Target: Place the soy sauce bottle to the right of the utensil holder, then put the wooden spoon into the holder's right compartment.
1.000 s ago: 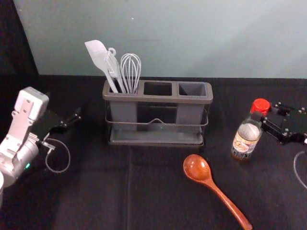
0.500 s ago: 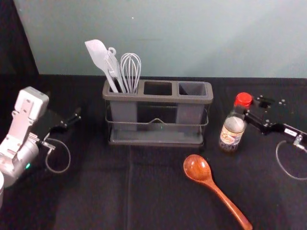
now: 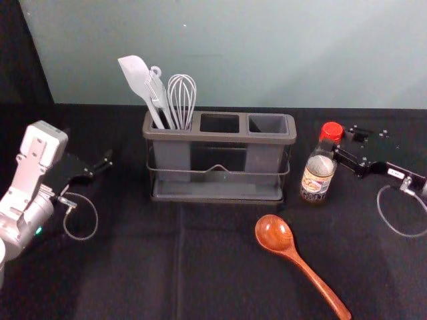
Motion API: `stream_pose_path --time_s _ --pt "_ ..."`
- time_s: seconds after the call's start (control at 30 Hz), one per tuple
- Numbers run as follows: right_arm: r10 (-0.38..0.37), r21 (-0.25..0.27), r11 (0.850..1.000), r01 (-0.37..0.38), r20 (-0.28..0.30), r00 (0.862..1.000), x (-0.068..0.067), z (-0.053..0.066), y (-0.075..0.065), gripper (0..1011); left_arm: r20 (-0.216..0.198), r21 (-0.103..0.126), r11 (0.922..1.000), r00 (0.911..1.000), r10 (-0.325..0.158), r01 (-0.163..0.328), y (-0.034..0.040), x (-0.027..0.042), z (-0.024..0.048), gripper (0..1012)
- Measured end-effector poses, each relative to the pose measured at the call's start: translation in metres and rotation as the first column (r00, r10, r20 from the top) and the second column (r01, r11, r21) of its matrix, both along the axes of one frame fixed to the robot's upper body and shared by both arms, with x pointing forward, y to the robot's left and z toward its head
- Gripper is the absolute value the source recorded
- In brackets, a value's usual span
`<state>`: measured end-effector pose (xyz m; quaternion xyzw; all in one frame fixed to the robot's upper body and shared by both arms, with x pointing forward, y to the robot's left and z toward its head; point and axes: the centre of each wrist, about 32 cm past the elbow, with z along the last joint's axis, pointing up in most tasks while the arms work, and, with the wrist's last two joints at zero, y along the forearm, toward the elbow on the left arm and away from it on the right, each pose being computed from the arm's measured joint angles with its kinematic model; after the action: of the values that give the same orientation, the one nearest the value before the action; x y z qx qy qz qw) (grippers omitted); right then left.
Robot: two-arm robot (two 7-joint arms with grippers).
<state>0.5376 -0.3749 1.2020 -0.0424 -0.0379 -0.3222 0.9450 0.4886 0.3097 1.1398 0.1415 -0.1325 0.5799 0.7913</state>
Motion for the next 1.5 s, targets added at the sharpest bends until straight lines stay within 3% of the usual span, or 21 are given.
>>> stream_pose_path --time_s 0.33,0.8,1.5 --pt "-0.007 0.028 1.0 0.007 -0.016 1.0 0.008 -0.003 0.003 382 0.0 0.0 1.0 1.0 0.0 0.0 0.0 0.0 0.0 1005" --pt "0.0 0.023 1.0 0.001 -0.021 1.0 0.021 -0.003 0.008 382 0.0 0.0 1.0 1.0 0.0 0.0 0.0 0.0 0.0 1005" --pt "-0.005 0.027 1.0 0.006 -0.036 0.999 0.022 -0.007 0.009 382 0.0 0.0 1.0 1.0 0.0 0.0 0.0 0.0 0.0 1005"
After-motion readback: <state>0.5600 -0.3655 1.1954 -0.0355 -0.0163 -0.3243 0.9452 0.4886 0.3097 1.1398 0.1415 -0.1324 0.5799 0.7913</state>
